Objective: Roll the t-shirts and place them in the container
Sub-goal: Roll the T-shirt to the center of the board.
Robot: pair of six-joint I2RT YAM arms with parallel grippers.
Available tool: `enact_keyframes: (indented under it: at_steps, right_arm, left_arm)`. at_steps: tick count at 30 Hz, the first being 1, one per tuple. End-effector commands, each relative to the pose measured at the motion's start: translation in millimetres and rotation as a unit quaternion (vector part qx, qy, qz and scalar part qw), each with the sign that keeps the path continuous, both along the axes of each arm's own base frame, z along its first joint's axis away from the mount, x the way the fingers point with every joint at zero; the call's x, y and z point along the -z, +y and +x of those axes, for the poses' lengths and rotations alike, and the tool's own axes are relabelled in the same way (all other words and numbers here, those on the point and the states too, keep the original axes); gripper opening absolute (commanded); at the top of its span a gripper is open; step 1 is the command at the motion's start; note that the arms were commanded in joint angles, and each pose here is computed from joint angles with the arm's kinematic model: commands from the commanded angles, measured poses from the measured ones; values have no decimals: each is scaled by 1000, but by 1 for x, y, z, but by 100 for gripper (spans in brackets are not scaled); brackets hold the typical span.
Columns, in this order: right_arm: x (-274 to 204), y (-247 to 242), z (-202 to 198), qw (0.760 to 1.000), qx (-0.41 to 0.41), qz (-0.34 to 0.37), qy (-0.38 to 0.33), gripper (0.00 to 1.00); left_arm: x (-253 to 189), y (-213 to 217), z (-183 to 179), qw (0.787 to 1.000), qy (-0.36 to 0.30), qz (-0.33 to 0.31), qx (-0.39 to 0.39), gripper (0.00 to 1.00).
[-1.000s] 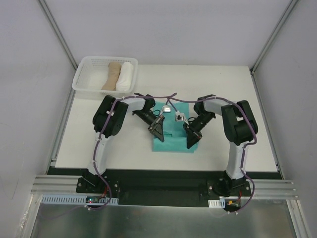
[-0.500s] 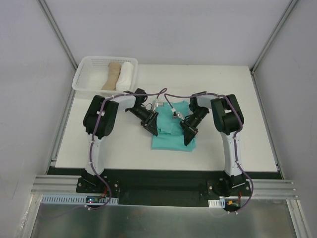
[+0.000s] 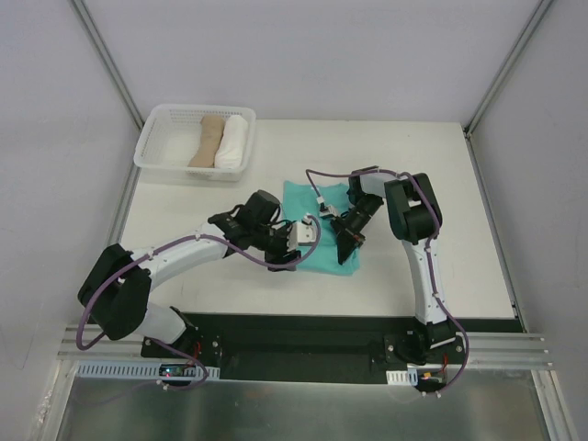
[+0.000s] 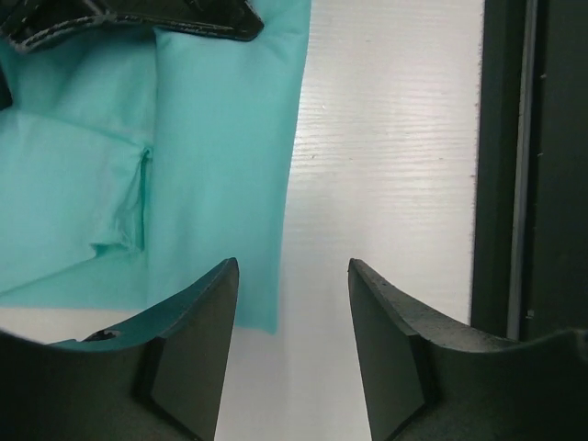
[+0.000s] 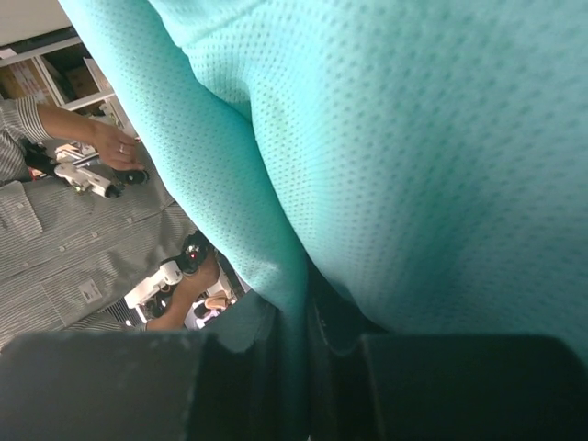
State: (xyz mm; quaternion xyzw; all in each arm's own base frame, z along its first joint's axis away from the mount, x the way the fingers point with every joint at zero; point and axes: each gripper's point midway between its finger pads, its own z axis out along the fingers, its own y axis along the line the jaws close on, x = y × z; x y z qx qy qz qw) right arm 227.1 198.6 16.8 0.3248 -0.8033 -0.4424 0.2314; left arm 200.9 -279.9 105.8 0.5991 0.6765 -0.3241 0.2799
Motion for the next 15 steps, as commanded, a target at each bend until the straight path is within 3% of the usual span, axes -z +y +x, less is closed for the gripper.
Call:
enact_keyframes:
  at_steps: [1, 2, 9, 15]
  right_arm:
    - [-9, -10, -12, 997, -7, -45, 65, 5]
    - [-9, -10, -13, 997, -8, -44, 65, 5]
    - [-10, -10, -15, 997, -14, -42, 63, 4]
    - [-10, -10, -16, 997, -17, -37, 60, 4]
  left_arm:
    - [17, -14, 25, 986, -159, 19, 44, 51]
    - [16, -24, 24, 980, -187, 13, 64, 52]
    - [53, -32, 19, 967, -222, 51, 111, 53]
    - [101, -1, 22, 948, -250, 137, 143, 53]
